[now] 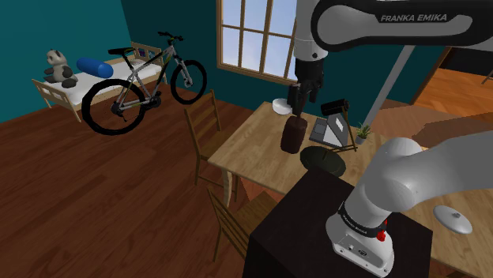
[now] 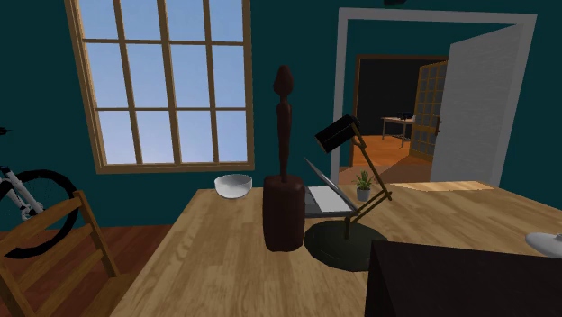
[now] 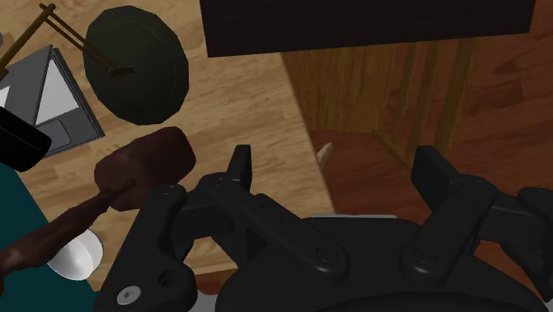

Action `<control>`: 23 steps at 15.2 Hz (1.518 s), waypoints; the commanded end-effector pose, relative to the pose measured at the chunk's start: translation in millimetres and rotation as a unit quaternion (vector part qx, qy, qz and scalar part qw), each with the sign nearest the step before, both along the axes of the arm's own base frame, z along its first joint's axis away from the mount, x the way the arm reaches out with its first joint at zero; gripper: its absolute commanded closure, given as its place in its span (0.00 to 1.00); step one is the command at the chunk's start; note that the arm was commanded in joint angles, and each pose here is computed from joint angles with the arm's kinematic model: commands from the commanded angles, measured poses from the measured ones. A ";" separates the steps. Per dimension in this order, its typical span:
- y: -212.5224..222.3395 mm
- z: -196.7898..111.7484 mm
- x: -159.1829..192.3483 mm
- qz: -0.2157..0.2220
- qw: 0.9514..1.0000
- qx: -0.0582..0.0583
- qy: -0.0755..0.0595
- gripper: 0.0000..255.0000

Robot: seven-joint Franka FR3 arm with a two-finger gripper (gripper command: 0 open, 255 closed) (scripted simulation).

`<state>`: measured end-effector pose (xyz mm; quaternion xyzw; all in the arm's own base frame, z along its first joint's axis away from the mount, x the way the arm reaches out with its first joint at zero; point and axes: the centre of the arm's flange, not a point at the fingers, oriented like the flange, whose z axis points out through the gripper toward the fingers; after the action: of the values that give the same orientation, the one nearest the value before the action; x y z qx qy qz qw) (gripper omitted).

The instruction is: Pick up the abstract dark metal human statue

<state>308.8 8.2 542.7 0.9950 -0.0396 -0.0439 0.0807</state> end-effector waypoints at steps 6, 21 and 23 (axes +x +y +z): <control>-41.7 -20.6 38.7 -0.076 0.996 -0.005 -0.038 0.00; -197.0 -65.1 119.0 -0.298 0.943 -0.019 -0.148 0.00; -220.1 -69.6 124.8 -0.326 0.931 -0.021 -0.162 0.00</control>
<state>430.5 -198.5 476.9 0.9256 -0.3602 0.0881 0.0758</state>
